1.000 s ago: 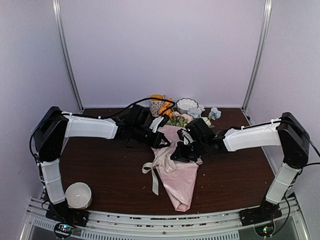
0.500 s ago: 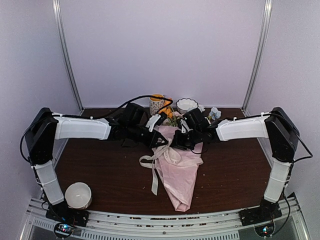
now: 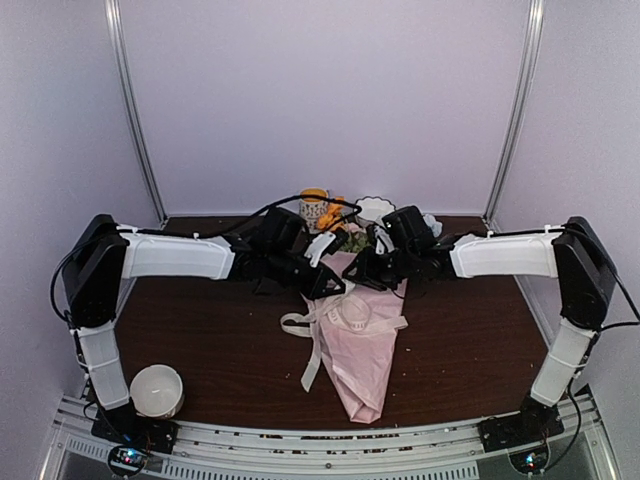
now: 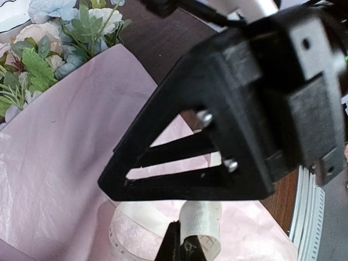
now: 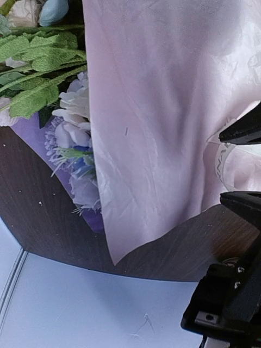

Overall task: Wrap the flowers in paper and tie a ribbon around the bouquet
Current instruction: Cross the ribbon over the folded bouquet.

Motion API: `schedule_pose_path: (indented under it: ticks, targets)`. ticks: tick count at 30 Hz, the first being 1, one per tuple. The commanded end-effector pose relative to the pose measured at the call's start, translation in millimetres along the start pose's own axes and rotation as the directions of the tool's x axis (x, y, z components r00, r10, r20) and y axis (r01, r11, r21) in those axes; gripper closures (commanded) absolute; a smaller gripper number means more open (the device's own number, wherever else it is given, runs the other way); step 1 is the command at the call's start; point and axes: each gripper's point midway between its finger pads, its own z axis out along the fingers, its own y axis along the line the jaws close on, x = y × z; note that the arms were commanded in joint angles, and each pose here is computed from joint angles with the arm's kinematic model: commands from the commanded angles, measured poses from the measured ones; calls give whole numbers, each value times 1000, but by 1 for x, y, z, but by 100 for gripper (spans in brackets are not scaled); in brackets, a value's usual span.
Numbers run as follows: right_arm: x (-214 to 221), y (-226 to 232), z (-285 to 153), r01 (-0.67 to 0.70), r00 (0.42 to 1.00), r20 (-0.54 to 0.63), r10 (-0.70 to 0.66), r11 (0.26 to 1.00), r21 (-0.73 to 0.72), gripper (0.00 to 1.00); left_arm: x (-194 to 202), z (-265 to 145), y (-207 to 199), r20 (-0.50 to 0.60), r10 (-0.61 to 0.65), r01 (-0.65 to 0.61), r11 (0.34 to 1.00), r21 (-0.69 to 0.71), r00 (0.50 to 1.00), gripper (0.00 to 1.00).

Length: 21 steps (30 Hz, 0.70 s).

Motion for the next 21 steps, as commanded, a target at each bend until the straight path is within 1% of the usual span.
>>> schedule_pose_path:
  ticks: [1,5,8,9,11,13,17,21]
  targets:
    - [-13,1,-23,-42,994,98,39,999,26,69,-6,4,5,5,19,-19,1000,-15,1000,100]
    - [-14,1,-38,-30,988,152,28,1000,9,70,-3,8,9,-11,12,-12,1000,-28,1000,100]
    - [-9,15,-44,3,989,146,8,997,-75,70,1,11,12,-25,6,-7,999,-34,1000,100]
    - [-7,20,-45,13,990,144,3,994,-110,68,2,12,12,-28,3,-4,999,-34,1000,100]
    - [0,33,-49,37,990,139,-12,982,-185,63,2,12,13,-27,0,-1,999,-35,1000,100]
    - [11,44,-49,68,993,110,-43,969,-236,58,1,12,13,-25,0,0,999,-36,1000,100]
    - [29,49,-34,84,996,46,-75,965,-249,57,-1,12,13,-17,1,-1,999,-36,1000,100]
    - [33,42,-29,71,997,37,-64,969,-236,57,-2,11,12,-16,-1,0,999,-34,1000,100]
